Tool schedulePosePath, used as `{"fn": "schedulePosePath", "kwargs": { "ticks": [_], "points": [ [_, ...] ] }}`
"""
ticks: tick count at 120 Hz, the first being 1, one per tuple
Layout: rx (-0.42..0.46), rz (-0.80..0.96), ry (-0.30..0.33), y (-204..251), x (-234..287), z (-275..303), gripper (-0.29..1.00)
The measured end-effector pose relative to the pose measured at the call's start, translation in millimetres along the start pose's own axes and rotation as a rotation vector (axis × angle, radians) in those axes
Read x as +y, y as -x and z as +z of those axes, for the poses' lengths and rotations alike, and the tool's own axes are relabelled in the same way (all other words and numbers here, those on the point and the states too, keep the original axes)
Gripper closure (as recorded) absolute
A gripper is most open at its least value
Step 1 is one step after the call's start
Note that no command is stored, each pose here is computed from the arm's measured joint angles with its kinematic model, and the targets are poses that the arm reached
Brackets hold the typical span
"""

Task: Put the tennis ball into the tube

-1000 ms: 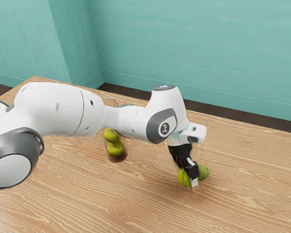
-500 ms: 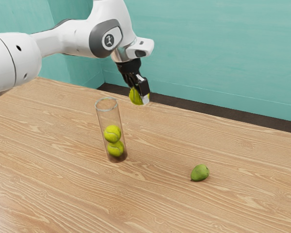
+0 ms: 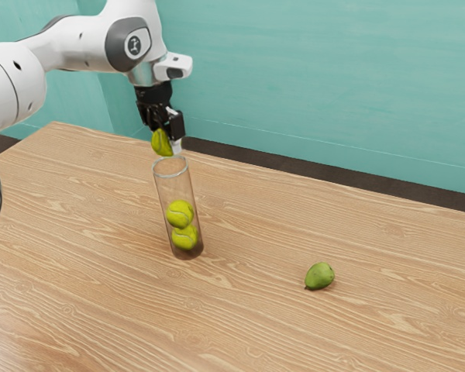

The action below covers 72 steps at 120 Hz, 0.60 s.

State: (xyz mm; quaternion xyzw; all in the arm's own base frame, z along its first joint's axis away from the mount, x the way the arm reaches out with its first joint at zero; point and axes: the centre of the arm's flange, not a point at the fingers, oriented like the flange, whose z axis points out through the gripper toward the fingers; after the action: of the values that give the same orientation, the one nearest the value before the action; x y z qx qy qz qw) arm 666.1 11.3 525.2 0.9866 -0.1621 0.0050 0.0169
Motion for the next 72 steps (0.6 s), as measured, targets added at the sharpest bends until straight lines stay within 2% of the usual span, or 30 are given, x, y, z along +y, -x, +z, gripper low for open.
{"fn": "schedulePosePath", "kwargs": {
  "ticks": [23, 39, 49, 72],
  "points": [
    [-0.030, -0.002, 0.011, 0.4, -4.3, 11.5, 0.14],
    [-0.030, 0.012, 0.015, 0.4, 0.5, 8.9, 0.07],
    [-0.002, 0.030, 0.016, 6.6, 10.1, -13.2, 0.05],
    [0.029, 0.162, -0.017, 35.2, 77.8, -69.5, 0.02]
  ]
}}
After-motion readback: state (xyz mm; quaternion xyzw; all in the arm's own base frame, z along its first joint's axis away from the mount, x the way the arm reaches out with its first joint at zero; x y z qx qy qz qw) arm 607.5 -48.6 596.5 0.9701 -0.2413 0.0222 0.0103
